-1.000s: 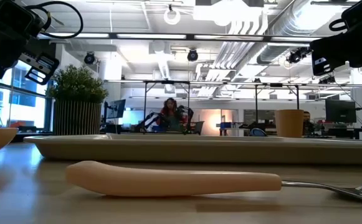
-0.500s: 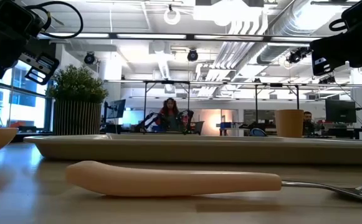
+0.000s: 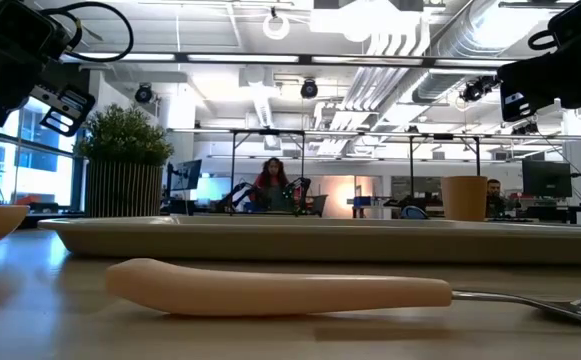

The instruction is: Pick and place plate/cup/fork/spoon on tray

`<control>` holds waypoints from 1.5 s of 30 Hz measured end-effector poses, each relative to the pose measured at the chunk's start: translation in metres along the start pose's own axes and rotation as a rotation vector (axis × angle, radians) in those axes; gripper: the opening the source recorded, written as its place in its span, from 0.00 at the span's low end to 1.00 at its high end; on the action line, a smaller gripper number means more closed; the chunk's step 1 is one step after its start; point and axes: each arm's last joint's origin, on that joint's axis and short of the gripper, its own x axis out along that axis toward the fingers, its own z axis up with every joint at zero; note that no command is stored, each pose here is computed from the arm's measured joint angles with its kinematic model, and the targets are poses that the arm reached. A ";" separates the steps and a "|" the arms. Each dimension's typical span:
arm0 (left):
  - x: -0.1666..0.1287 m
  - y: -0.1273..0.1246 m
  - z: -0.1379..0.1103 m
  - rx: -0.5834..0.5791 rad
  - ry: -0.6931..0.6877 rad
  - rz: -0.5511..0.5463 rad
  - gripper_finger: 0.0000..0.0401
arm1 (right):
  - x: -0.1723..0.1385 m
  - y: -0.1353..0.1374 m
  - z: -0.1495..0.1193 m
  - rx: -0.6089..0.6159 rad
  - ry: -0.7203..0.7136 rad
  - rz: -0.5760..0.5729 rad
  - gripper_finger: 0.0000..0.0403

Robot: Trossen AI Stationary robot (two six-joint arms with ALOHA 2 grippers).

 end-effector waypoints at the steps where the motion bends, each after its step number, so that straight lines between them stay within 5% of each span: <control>1: 0.000 0.000 0.000 0.000 0.000 0.000 0.00 | 0.000 0.000 0.000 0.000 0.000 0.000 0.00; 20: 0.000 0.000 0.000 -0.001 0.000 0.001 0.00 | 0.000 0.000 0.000 -0.004 -0.004 -0.008 0.00; 28: 0.000 0.002 0.000 -0.087 -0.008 0.079 0.00 | 0.000 0.000 0.000 0.000 -0.002 -0.006 0.00; 34: 0.000 0.001 0.002 -0.111 -0.013 0.029 0.00 | 0.000 0.000 0.001 -0.002 -0.009 -0.007 0.00; 40: 0.000 0.002 0.002 -0.119 -0.019 0.060 0.00 | 0.000 -0.001 0.008 -0.151 -0.081 -0.043 0.00; 45: 0.000 0.002 0.002 -0.119 -0.021 0.069 0.00 | 0.000 -0.001 0.009 -0.131 -0.091 -0.045 0.00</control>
